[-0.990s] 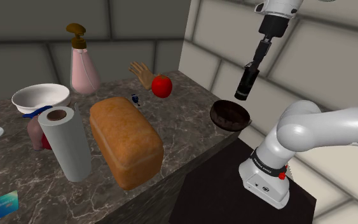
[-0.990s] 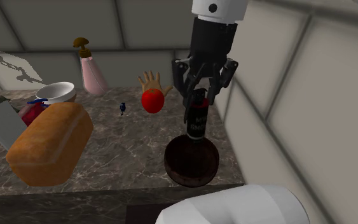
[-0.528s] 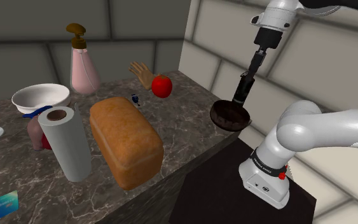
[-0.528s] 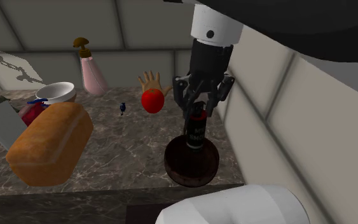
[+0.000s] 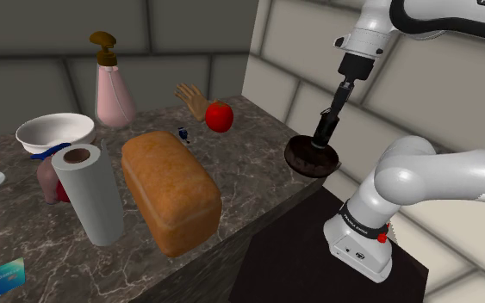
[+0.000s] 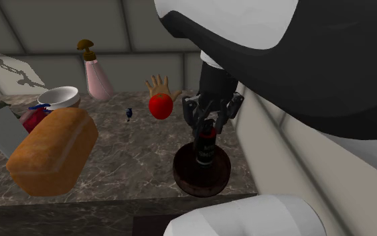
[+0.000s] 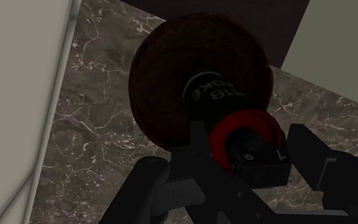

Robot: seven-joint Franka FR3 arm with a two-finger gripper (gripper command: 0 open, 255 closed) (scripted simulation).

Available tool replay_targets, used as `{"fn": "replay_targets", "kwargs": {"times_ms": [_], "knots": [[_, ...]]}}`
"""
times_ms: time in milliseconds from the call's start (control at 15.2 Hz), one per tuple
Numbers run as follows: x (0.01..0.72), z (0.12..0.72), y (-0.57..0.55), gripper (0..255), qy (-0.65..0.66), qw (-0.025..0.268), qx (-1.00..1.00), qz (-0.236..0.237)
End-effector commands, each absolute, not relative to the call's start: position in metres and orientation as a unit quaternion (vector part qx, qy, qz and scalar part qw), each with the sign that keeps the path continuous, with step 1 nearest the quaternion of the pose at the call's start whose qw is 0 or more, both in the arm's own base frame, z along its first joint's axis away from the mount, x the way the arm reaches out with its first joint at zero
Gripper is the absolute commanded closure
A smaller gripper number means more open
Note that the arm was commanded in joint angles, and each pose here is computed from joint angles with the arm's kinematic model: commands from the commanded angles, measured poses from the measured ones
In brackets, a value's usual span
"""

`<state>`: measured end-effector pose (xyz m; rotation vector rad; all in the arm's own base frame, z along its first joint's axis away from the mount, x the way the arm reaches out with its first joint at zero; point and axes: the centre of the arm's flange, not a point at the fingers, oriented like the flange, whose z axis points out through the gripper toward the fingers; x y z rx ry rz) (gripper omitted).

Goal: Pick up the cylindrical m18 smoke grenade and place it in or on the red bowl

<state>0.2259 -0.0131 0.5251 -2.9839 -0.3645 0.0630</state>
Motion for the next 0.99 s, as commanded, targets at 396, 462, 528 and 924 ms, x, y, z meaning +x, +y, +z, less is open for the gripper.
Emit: {"fn": "replay_targets", "kwargs": {"times_ms": [396,462,528,924], "knots": [[0.226,0.524,-0.014,0,-0.121,0.067,-0.990,0.020],[0.226,0.524,-0.014,0,-0.121,0.067,-0.990,0.020],[0.226,0.524,-0.014,0,-0.121,0.067,-0.990,0.020],[0.229,0.574,-0.020,0,-0.121,0.067,-0.990,0.020]]}}
